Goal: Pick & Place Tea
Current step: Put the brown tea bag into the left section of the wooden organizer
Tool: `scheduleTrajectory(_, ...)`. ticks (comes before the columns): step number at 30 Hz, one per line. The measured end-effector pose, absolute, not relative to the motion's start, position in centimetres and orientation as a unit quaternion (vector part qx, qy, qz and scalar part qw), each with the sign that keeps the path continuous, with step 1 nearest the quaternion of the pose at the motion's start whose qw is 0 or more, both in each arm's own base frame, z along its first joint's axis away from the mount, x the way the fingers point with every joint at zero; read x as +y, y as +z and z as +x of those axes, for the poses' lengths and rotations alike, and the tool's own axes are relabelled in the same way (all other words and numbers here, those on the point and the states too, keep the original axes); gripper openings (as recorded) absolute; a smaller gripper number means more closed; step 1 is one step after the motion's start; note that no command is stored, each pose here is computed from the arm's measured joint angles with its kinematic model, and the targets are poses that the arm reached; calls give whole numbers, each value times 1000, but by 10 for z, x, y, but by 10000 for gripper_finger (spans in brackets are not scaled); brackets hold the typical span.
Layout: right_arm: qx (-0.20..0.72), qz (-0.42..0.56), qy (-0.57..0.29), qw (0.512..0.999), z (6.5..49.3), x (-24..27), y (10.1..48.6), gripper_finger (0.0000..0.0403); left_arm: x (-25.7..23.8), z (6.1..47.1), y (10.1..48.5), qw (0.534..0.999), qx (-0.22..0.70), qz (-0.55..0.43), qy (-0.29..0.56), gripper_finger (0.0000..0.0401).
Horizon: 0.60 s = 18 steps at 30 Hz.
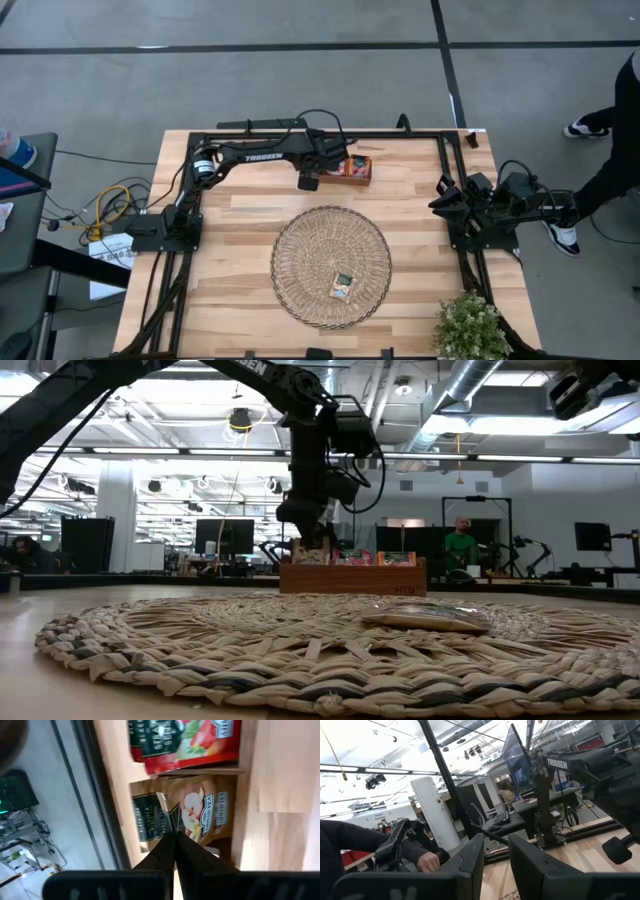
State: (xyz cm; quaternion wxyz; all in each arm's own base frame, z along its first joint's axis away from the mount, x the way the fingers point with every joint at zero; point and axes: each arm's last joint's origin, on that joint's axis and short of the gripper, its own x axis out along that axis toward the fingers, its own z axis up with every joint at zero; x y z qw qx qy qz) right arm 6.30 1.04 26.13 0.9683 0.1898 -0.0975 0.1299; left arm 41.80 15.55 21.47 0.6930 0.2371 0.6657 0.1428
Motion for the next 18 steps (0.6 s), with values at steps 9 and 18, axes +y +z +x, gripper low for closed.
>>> scheduleTrajectory(9,-97,190,130,968,63,10,261,82,154,418,215,698,664,228,143,0)
scheduleTrajectory(18,-97,190,130,968,63,10,261,82,154,418,214,704,660,212,153,0)
